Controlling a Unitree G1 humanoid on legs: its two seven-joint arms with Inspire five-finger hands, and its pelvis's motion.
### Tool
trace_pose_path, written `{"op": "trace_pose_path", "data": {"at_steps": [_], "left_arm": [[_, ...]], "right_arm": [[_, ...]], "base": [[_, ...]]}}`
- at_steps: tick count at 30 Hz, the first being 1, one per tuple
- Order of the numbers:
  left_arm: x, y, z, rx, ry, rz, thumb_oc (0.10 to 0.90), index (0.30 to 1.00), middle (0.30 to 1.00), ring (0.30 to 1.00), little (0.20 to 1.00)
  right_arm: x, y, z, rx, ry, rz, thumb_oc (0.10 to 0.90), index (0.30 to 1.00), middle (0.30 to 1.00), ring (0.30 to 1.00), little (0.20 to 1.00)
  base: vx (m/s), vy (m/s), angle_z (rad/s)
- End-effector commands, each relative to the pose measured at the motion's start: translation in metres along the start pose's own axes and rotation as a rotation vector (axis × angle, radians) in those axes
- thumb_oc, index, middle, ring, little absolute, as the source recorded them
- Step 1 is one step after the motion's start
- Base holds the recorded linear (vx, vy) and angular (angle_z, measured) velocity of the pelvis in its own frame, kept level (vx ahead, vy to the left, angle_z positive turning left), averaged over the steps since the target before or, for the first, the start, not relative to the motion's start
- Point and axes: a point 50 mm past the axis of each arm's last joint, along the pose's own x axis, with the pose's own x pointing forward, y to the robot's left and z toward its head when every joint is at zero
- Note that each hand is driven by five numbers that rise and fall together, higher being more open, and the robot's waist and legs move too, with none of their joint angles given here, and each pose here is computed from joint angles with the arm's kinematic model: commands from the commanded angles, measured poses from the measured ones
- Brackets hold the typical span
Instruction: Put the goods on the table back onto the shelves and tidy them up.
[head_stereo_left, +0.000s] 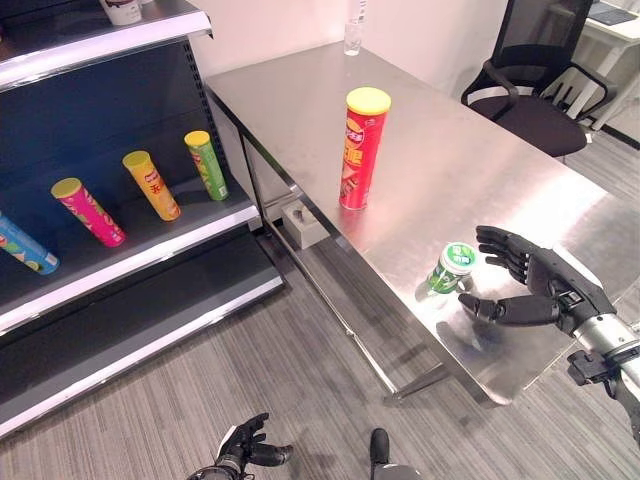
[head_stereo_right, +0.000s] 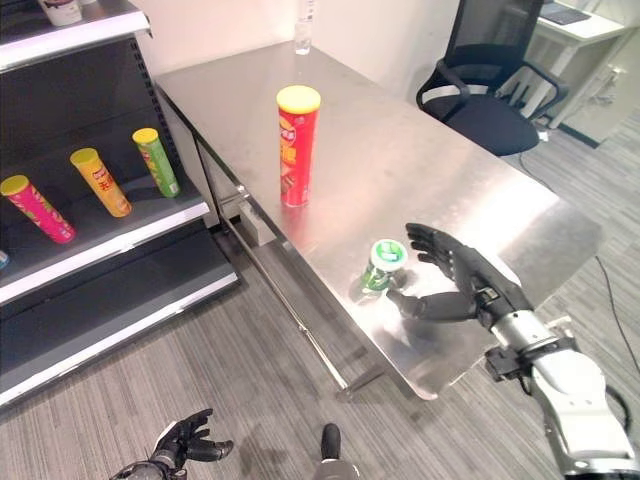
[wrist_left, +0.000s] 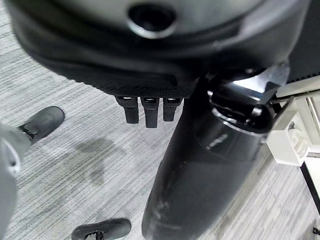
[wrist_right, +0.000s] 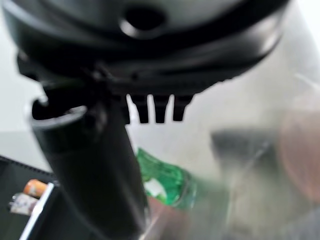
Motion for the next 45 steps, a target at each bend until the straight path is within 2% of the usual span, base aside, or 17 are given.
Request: {"op": "trace_pose_path", "data": {"at_steps": [1,9,19,20,21,22,45], "left_arm": [[0.004,0.019,0.022,0.052,-0.082,0.038,0.800,0.900,0.900,0.900,0.900],[0.002,0.019,0.018,0.050,-0.072,0.034,0.800,0.900,0.900,0.900,0.900],[0.001,0.019,0.015,0.044,-0.065,0.031,0.800,0.900,0.900,0.900,0.900],[0.001,0.019,0.016,0.047,-0.066,0.033,0.800,0.900,0.900,0.900,0.900],[0.001,0.019,0.016,0.047,-0.066,0.033,0.800,0.900,0.900,0.900,0.900],[0.001,0.019,0.015,0.046,-0.066,0.035,0.800,0.900,0.900,0.900,0.900],[-0.001,0.022,0.010,0.039,-0.052,0.045,0.800,0.900,0.900,0.900,0.900]], "right_arm": [[0.016,-0.020,0.049,-0.051,-0.272,-0.142,0.800,0.900,0.900,0.900,0.900],[0.025,-0.014,0.042,0.028,-0.273,-0.142,0.800,0.900,0.900,0.900,0.900],[0.028,-0.013,0.033,0.024,-0.233,-0.149,0.800,0.900,0.900,0.900,0.900],[0.030,-0.012,0.031,0.016,-0.221,-0.147,0.712,0.768,0.768,0.768,0.768],[0.030,-0.012,0.030,0.014,-0.211,-0.148,0.574,0.561,0.561,0.561,0.561],[0.030,-0.012,0.029,0.010,-0.205,-0.146,0.400,0.300,0.300,0.300,0.300],[0.030,-0.009,0.031,0.021,-0.229,-0.161,0.400,0.300,0.300,0.300,0.300]], "base": [[0.04,-0.031,0.09],[0.03,-0.016,0.10],[0.02,-0.007,0.05],[0.02,-0.007,0.06],[0.02,-0.012,0.07],[0.01,-0.010,0.08],[0.00,-0.006,0.03]]}}
